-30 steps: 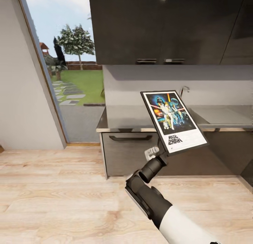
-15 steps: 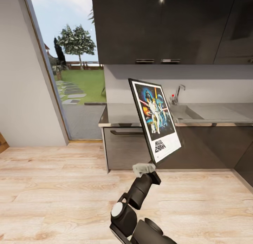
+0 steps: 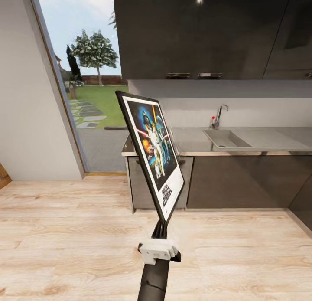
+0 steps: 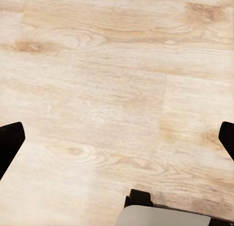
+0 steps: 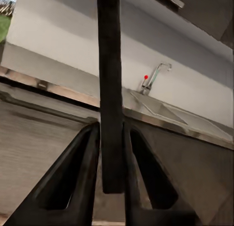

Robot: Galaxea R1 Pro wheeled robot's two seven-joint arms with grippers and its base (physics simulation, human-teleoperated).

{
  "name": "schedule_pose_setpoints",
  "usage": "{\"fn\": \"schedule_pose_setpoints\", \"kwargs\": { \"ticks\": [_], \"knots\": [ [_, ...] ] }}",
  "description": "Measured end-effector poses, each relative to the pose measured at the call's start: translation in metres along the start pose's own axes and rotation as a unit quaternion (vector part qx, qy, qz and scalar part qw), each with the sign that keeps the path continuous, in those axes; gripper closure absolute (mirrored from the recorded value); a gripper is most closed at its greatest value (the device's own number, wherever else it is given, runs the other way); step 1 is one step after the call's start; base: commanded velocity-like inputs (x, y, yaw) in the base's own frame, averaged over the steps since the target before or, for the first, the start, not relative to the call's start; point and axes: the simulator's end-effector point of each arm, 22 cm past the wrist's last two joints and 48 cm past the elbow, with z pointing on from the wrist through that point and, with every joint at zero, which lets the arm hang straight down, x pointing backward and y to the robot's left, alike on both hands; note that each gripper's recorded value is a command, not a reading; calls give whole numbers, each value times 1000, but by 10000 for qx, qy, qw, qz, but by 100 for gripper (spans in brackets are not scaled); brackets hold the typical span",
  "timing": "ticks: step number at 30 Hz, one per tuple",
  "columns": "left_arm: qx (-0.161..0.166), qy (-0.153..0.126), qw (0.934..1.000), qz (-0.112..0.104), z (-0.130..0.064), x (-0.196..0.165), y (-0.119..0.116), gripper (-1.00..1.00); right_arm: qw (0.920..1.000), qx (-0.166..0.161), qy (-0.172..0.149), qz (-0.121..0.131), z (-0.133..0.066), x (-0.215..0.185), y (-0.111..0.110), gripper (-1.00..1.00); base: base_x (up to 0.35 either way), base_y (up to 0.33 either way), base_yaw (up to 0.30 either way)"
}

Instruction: Pick up the poster from the kitchen countertop and hang it on one of the wall nails in the kitchen.

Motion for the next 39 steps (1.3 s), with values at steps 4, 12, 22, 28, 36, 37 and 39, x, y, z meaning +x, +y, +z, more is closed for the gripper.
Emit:
{"fn": "schedule_pose_setpoints", "kwargs": {
  "ticks": [4,12,22,28,36,37,39],
  "knots": [
    [-1,0,10000,-2,0,0,0,-100,9994,-268,-185,93,-15,3,6,100,-64,0,0],
    [0,-1,10000,0,0,0,0,-100,9905,-1244,-322,489,-23,27,32,100,-18,0,0],
    [-5,4,10000,-5,0,0,0,-100,9741,-2097,-315,782,30,74,29,100,-1,0,0],
    [-3,4,10000,-3,0,1,0,-100,9699,-2296,-361,721,55,87,16,100,0,0,0],
    [3,-62,10000,4,0,-2,0,-100,9445,-3132,-225,962,96,97,12,100,0,0,0],
    [4,-85,10000,5,0,-3,0,-100,9406,-3241,-206,991,99,98,12,100,0,0,0],
    [9,-165,9999,13,0,-7,0,-100,9191,-3751,-138,1202,107,98,11,100,0,0,0]
  ]
}}
